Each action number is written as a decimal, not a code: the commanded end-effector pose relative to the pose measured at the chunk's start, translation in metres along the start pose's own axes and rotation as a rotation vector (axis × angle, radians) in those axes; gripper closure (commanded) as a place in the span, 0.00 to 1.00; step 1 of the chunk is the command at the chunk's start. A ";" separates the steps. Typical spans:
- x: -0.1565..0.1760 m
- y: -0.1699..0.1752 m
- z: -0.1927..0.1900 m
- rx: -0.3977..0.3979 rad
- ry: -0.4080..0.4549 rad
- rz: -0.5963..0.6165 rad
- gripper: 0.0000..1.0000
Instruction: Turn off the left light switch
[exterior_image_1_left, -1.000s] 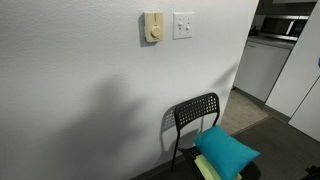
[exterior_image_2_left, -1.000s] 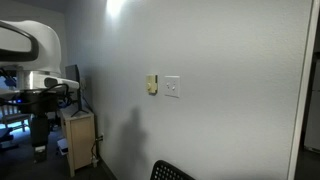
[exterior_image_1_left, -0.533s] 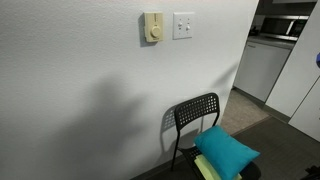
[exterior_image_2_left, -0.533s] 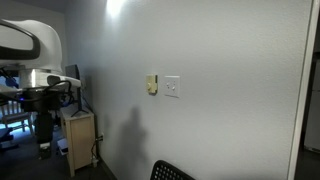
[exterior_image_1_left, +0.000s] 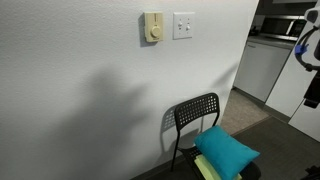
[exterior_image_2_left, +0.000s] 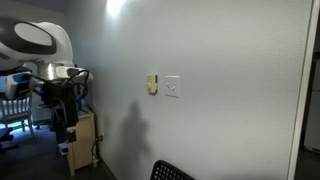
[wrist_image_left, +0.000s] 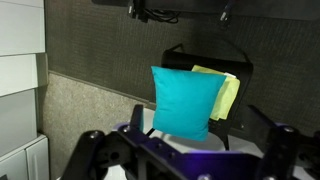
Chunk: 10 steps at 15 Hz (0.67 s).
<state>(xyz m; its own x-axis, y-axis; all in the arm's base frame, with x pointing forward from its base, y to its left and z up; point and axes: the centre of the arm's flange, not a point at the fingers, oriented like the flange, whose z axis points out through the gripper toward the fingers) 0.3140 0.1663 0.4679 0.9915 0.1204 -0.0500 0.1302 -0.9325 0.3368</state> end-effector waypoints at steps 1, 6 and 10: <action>0.034 -0.005 -0.009 -0.031 0.009 -0.130 0.00; 0.064 -0.007 -0.026 -0.105 0.055 -0.352 0.00; 0.058 -0.009 -0.031 -0.108 0.066 -0.396 0.00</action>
<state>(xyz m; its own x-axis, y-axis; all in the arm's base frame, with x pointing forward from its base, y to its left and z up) 0.3711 0.1924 0.4912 0.8615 0.4890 -0.1372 0.4997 -0.7681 0.4003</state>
